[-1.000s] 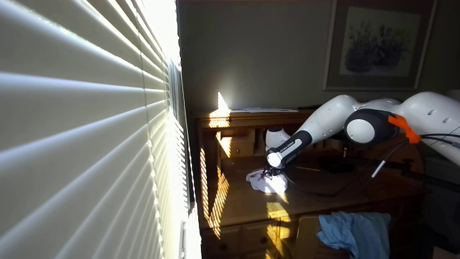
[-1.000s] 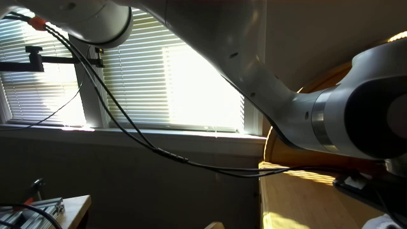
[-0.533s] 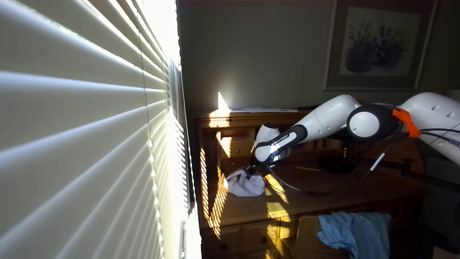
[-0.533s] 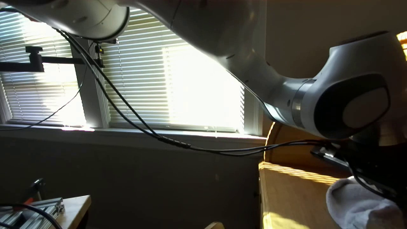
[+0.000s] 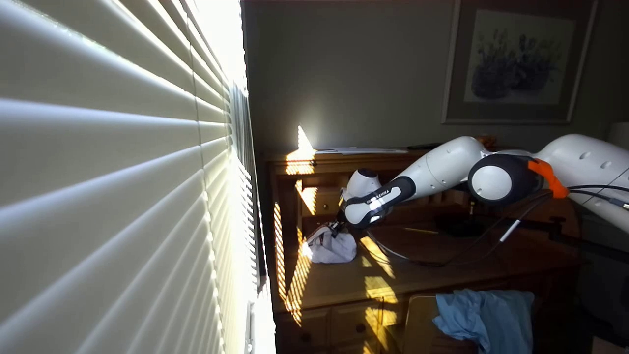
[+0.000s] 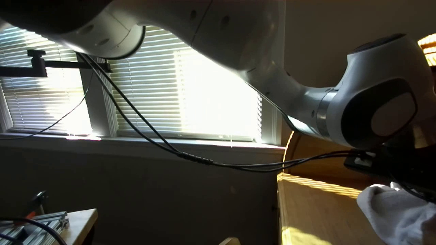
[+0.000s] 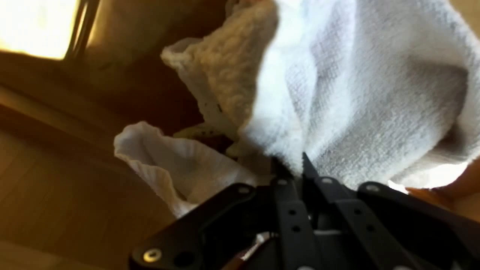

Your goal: Use the white towel to wipe the desktop.

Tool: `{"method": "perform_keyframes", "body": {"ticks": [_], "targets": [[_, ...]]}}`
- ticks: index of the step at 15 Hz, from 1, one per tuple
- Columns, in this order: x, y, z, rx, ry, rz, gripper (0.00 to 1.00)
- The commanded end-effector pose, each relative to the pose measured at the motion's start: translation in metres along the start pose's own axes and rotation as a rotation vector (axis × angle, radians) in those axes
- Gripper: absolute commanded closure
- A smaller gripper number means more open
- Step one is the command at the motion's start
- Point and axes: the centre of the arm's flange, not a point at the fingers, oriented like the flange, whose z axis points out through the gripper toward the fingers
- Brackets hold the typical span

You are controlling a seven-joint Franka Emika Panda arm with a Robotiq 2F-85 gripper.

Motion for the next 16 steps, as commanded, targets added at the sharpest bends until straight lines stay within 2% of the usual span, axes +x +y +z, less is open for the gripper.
{"method": "perform_keyframes", "body": {"ticks": [1,4,6,10,11,12,16], "targets": [[0.02,0.007,0.021,-0.11,0.126,-0.096,0.98],[0.029,0.006,0.031,-0.096,0.213,-0.096,0.98],[0.033,0.0,0.038,-0.065,0.235,-0.09,0.98],[0.016,0.0,0.025,-0.002,0.287,-0.068,0.98],[0.011,0.0,0.022,0.035,0.29,-0.059,0.98],[0.014,-0.01,0.021,-0.015,0.251,-0.057,0.91],[0.014,-0.004,0.019,0.013,0.271,-0.049,0.91]]}}
